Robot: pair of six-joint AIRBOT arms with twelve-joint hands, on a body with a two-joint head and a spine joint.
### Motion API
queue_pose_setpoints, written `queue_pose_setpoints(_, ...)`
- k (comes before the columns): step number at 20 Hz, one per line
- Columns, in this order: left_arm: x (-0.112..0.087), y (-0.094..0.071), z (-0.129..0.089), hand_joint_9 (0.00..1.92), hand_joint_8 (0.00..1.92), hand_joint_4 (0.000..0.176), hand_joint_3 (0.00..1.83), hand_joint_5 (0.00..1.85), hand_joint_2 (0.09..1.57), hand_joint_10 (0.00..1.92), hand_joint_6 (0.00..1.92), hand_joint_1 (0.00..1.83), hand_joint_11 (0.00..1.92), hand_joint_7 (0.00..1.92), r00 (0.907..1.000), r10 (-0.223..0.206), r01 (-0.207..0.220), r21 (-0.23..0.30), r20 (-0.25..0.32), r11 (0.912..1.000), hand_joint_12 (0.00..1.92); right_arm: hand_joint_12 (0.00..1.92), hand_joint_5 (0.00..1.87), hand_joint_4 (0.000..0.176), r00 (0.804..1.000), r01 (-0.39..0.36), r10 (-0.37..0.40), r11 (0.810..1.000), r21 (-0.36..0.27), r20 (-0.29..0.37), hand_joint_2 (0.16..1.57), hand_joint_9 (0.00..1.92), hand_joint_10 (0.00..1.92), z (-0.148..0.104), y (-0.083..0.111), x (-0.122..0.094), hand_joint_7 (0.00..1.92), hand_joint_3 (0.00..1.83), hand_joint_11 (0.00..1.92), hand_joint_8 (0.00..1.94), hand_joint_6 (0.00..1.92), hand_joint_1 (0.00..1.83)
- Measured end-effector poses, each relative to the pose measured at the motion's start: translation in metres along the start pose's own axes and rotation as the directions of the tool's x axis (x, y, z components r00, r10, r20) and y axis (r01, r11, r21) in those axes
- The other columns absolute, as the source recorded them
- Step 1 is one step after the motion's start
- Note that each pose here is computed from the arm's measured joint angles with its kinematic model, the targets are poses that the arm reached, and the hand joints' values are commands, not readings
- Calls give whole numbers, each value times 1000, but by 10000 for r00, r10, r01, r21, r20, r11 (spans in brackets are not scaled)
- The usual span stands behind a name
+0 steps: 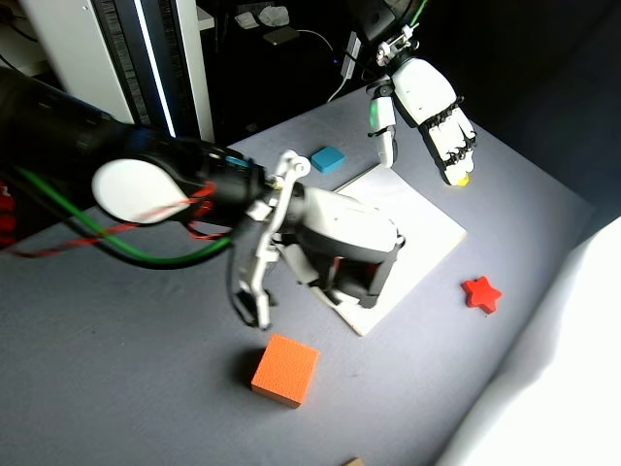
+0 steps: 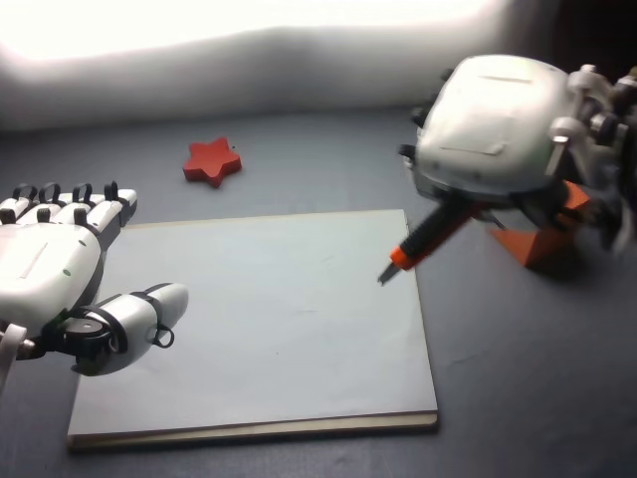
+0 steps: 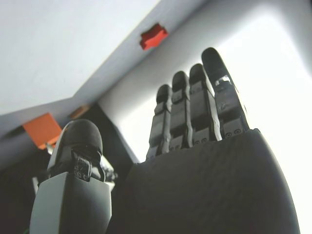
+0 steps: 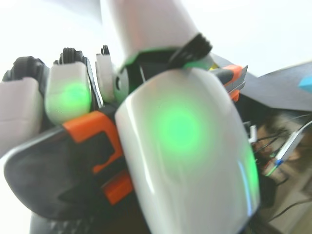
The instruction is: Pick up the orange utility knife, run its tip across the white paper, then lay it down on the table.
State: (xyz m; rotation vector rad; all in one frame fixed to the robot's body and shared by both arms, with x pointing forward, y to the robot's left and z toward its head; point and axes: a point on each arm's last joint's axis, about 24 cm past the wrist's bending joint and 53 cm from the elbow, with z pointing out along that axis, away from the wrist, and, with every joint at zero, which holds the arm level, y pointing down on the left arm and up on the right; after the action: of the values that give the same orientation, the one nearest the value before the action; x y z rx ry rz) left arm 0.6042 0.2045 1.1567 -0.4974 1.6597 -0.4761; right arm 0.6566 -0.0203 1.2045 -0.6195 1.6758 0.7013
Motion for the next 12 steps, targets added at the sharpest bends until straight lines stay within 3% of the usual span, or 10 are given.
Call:
queue_pose_setpoints(4,3,3,-1,148,1,16,2,109,1310,8,5,130,0,166,10000,-37,37,-54,-77,10000,745,1921,1239,0,9992,-325,328,9994,134,-245,1215,1470,1921,-29,0,13,1356,1,1514,1941,1921,1579)
queue_pose_setpoints(5,2,2,-1,141,0,21,0,106,1305,3,3,138,0,164,10000,-35,35,-10,-52,10000,735,1921,1255,0,9989,-313,319,9994,175,-345,1219,1473,1921,-35,-3,24,1363,2,1514,1941,1921,1580)
queue_pose_setpoints(8,5,-2,0,172,2,23,0,121,1298,9,4,158,0,182,9999,18,-14,289,-143,9996,818,1921,1246,0,9936,-782,812,9961,397,-786,1207,1465,1921,-43,-11,54,1349,0,1514,1941,1921,1580)
queue_pose_setpoints(12,7,-7,4,160,2,23,0,122,1298,3,3,162,0,189,9994,192,-172,646,-298,9978,780,1921,1241,0,9887,-1241,1286,9904,612,-774,1214,1459,1921,-50,-18,75,1339,0,1505,1941,1921,1563)
